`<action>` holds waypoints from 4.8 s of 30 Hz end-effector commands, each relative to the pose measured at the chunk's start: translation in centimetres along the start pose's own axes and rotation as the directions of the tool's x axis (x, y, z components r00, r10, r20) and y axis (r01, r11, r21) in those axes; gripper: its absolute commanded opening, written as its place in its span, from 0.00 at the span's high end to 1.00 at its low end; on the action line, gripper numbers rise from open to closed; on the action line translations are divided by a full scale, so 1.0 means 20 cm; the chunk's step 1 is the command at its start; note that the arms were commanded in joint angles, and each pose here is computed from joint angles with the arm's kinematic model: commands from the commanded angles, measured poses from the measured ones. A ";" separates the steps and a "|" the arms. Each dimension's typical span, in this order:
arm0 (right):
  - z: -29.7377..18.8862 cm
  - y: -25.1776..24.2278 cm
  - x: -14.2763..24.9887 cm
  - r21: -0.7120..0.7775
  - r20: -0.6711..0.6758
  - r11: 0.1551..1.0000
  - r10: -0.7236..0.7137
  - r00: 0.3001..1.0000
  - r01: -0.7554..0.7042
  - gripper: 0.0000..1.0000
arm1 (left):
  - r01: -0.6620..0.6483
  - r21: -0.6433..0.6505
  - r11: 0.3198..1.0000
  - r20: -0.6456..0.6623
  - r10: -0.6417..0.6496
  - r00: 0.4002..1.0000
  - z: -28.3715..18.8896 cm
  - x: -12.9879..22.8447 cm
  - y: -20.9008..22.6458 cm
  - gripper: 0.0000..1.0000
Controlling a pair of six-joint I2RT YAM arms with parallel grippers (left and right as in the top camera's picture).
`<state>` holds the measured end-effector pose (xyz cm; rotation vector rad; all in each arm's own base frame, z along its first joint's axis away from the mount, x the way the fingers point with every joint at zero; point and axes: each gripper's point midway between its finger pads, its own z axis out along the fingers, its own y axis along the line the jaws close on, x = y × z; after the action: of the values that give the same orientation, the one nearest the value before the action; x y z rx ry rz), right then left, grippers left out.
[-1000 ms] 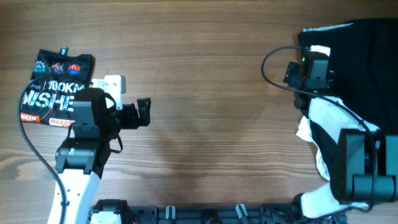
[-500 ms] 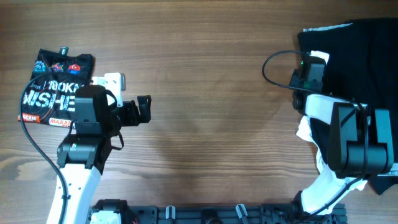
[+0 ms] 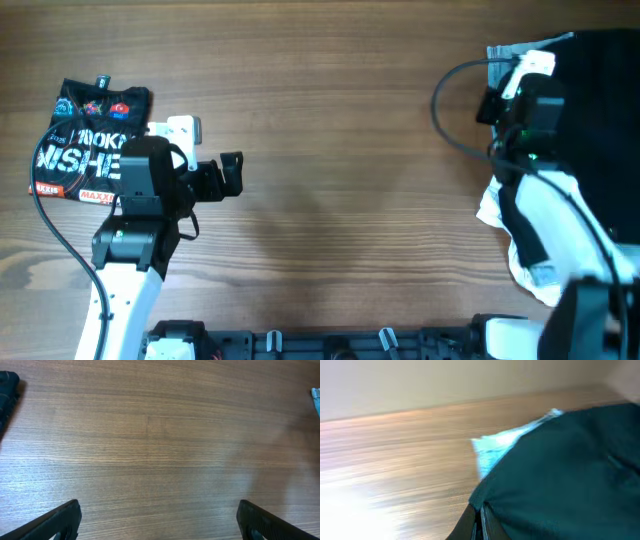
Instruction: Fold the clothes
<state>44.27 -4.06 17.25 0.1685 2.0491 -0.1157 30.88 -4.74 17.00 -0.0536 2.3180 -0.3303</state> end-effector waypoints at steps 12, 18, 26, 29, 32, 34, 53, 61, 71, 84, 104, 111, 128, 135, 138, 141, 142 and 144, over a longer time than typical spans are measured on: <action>-0.43 1.20 -0.32 -0.673 0.111 0.711 0.370 0.923 -0.204 0.71 | 0.004 0.015 1.000 0.013 -0.004 1.000 -0.01 -0.03 -0.02 0.00; -0.22 0.96 0.21 -0.396 -0.112 0.917 0.000 0.994 -0.044 0.00 | -0.001 0.051 0.999 0.027 0.000 1.000 -0.01 -0.05 -0.06 0.00; -0.42 0.65 0.52 -0.276 -0.401 0.961 -0.140 0.905 0.026 0.00 | 0.000 0.305 0.952 0.015 -0.005 1.000 -0.03 -0.06 -0.27 0.00; -0.49 0.41 0.57 -0.057 -0.486 0.998 0.008 0.874 -0.041 0.00 | 0.052 0.335 0.941 -0.101 -0.019 0.995 0.07 0.05 -0.35 0.00; -0.53 0.23 0.58 0.083 -0.512 0.989 0.145 0.847 -0.120 0.00 | 0.051 0.378 0.925 -0.223 0.038 0.974 0.19 0.21 -0.49 0.00; -0.55 0.12 0.58 0.136 -0.516 0.978 0.206 0.831 -0.158 0.00 | 0.104 0.396 0.912 -0.336 0.039 0.941 0.29 0.36 -0.62 0.00; -0.57 0.00 0.60 0.179 -0.540 0.974 0.216 0.814 -0.139 0.00 | 0.150 0.409 0.900 -0.442 0.052 0.896 0.69 0.92 -1.16 0.96; -0.55 0.00 0.61 0.165 -0.548 0.979 0.191 0.815 -0.118 0.00 | 0.285 0.149 0.947 -0.148 -0.264 0.953 0.08 0.02 -0.29 0.96; -0.49 0.22 0.81 -0.061 -0.715 0.985 0.068 0.696 -0.159 0.00 | 0.460 -0.052 0.886 0.110 -0.453 0.885 -0.12 -0.17 0.30 0.96; -0.21 0.58 1.06 -0.220 -0.826 0.866 0.079 0.558 -0.448 0.67 | 0.465 -0.056 0.884 0.089 -0.459 0.884 -0.08 -0.16 0.31 0.96; -0.69 -0.34 0.36 0.219 -0.576 0.902 0.426 0.697 -0.371 0.87 | 0.238 -0.022 0.971 -0.090 -0.239 0.967 0.00 -0.07 -0.07 0.96; -0.66 -0.34 0.70 0.305 -0.791 0.904 0.416 0.448 -0.300 0.79 | 0.391 -0.472 0.790 0.097 -0.395 0.914 -0.02 -0.08 0.58 0.96; -0.59 -0.04 0.65 -0.035 -0.863 0.883 0.209 0.459 -0.468 0.30 | 0.499 -0.081 0.863 -0.260 -0.501 0.825 0.12 0.10 0.16 0.31; -0.45 0.67 0.34 -0.605 -0.585 0.749 -0.188 0.789 -0.270 0.00 | 0.381 -0.099 0.919 -0.444 -0.384 0.810 0.24 0.32 -0.05 0.26; -0.34 0.96 0.34 -0.629 -0.532 0.741 -0.189 0.825 -0.236 0.00 | 0.313 -0.178 0.933 -0.539 -0.359 0.762 0.26 0.49 -0.06 0.17; -0.22 1.20 0.43 -0.638 -0.547 0.711 -0.149 0.824 -0.296 0.00 | 0.277 -0.208 0.938 -0.623 -0.345 0.702 0.26 0.63 -0.08 0.14; -0.18 1.26 0.45 -0.639 -0.550 0.703 -0.132 0.825 -0.313 0.01 | 0.268 -0.213 0.939 -0.638 -0.342 0.690 0.26 0.66 -0.09 0.13; -0.10 1.36 0.50 -0.643 -0.550 0.685 -0.102 0.829 -0.343 0.00 | 0.251 -0.218 0.943 -0.663 -0.332 0.671 0.26 0.71 -0.10 0.13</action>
<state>41.81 22.07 11.65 -0.3200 2.4297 0.8882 25.77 -9.54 5.35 -0.4608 3.0338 -0.4854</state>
